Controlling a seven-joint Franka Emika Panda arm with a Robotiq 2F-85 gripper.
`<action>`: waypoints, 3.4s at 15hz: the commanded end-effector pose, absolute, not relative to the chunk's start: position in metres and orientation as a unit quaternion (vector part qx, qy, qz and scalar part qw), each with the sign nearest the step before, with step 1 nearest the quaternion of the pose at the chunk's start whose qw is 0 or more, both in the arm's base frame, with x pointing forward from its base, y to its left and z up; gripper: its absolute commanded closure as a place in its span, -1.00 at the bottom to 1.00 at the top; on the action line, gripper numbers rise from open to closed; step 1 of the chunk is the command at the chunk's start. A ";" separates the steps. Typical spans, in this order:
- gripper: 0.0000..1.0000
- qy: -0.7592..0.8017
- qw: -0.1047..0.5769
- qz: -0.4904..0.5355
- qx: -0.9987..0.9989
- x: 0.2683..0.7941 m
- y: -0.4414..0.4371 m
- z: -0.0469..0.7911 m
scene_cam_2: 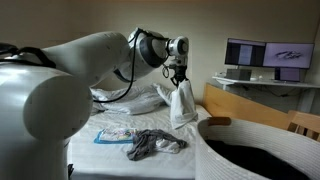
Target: Put the clothes in the laundry bag
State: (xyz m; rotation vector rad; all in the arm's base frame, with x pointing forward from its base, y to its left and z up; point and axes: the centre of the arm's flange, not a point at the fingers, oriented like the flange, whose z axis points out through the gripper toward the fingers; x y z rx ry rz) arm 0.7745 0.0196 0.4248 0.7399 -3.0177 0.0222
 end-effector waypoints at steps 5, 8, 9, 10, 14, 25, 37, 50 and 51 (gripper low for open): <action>0.87 -0.989 -0.074 -0.020 0.123 0.749 -0.017 0.521; 0.87 -0.989 -0.081 -0.037 0.121 0.728 -0.014 0.551; 0.83 -0.988 -0.075 -0.014 0.132 0.746 -0.037 0.537; 0.83 -0.988 -0.078 -0.016 0.132 0.742 -0.031 0.546; 0.83 -0.988 -0.076 -0.021 0.133 0.738 -0.022 0.547; 0.87 -0.987 -0.156 -0.023 0.016 0.728 -0.177 0.647; 0.84 -0.988 -0.142 -0.042 -0.052 0.620 -0.276 0.676; 0.88 -0.989 -0.116 -0.096 -0.010 0.548 -0.365 0.740; 0.88 -0.988 -0.119 -0.100 -0.013 0.542 -0.373 0.744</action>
